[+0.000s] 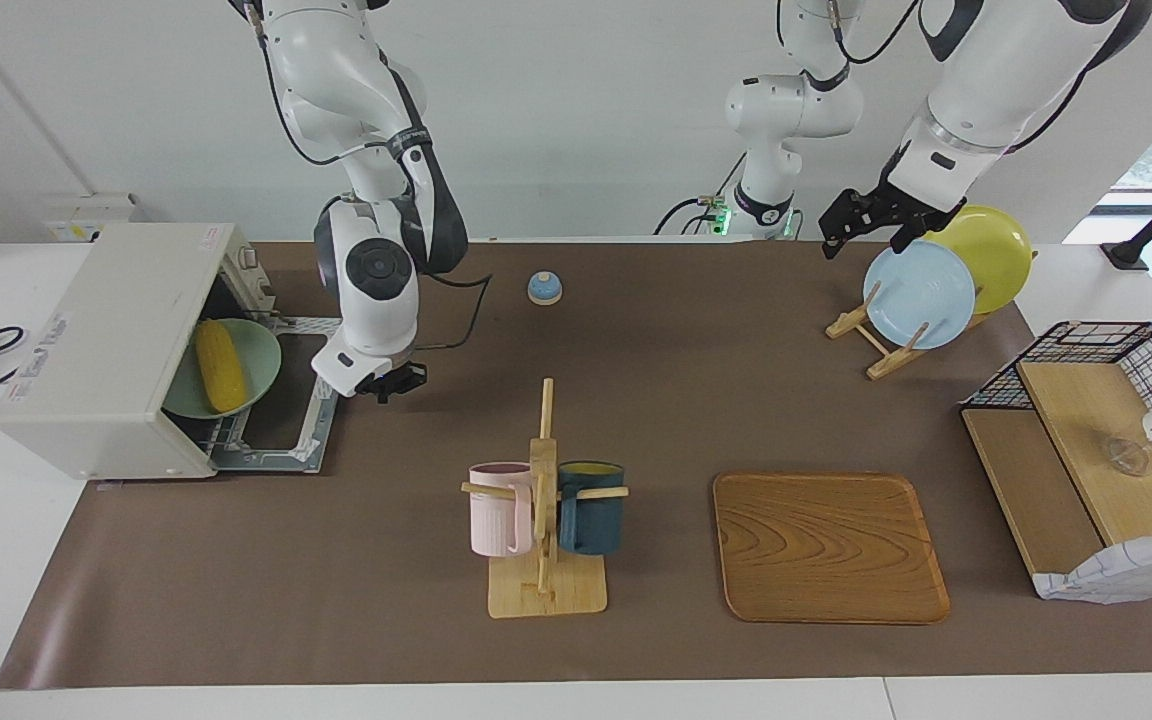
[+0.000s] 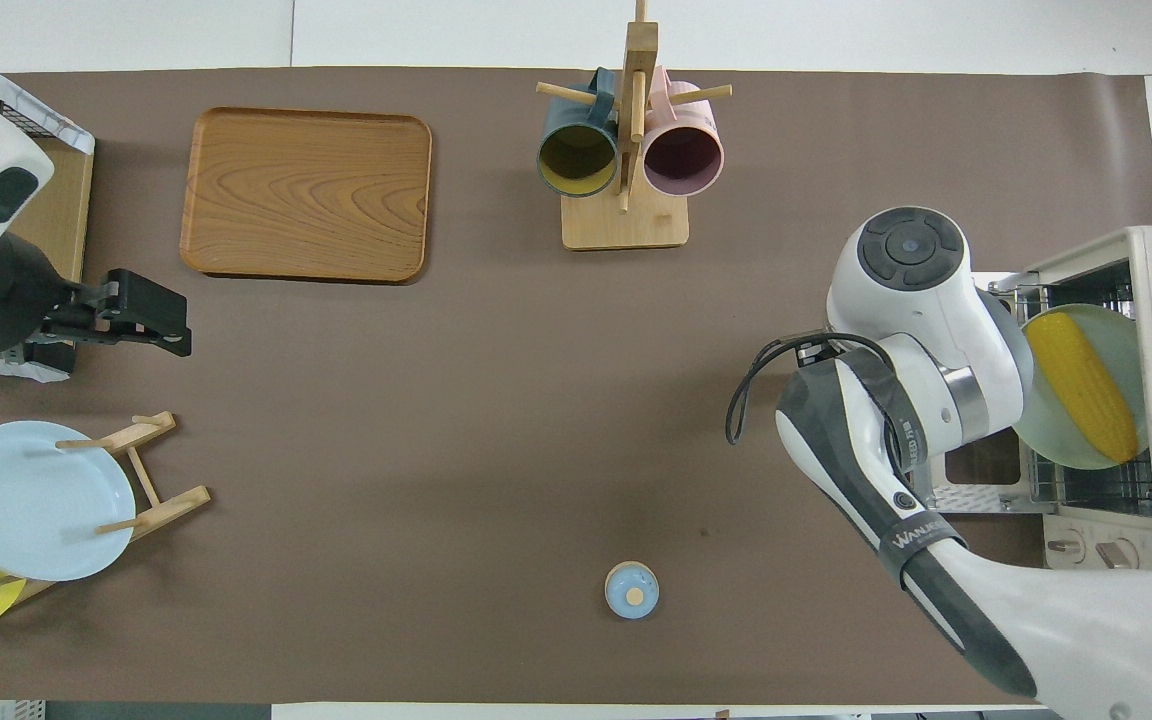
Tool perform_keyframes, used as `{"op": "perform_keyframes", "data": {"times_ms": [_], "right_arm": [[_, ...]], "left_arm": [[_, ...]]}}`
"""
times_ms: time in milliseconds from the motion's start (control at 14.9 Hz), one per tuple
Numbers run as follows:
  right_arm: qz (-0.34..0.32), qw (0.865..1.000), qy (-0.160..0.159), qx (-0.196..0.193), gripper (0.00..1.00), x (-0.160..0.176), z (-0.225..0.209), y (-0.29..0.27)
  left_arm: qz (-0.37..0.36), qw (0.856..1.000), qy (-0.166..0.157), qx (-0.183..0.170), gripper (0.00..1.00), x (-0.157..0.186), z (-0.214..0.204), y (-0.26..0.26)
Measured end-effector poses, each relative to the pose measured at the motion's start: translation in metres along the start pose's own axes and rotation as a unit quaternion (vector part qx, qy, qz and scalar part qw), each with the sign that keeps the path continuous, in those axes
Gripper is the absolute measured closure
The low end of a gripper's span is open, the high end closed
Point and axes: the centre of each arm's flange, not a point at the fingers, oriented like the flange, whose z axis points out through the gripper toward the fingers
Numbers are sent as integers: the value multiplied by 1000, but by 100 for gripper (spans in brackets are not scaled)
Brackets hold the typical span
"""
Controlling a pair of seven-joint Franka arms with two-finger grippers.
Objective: Put corn in oven
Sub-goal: 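Release the plate inside the oven and pull the right gripper back, then push the oven door closed with the right gripper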
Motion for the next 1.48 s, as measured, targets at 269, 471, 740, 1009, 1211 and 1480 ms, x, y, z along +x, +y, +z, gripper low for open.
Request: {"op": "perform_keyframes", "data": {"times_ms": [269,471,740,1009,1211,1480], "right_arm": [[21,1000,-16,5,99,-8,32,26],[18,1000,-25,4,99,-13,40,24],[14,999,-30,-2,99,-16,46,25],[14,999,-32,-23,99,-18,50,32],[13,997,-43,-63,99,-22,53,35],[-2,994,-48,-98,99,-22,42,26]], "left_arm": [[0,1000,0,0,0,0,0,0],[0,1000,0,0,0,0,0,0],[0,1000,0,0,0,0,0,0],[0,1000,0,0,0,0,0,0],[0,1000,0,0,0,0,0,0],[0,1000,0,0,0,0,0,0]]}}
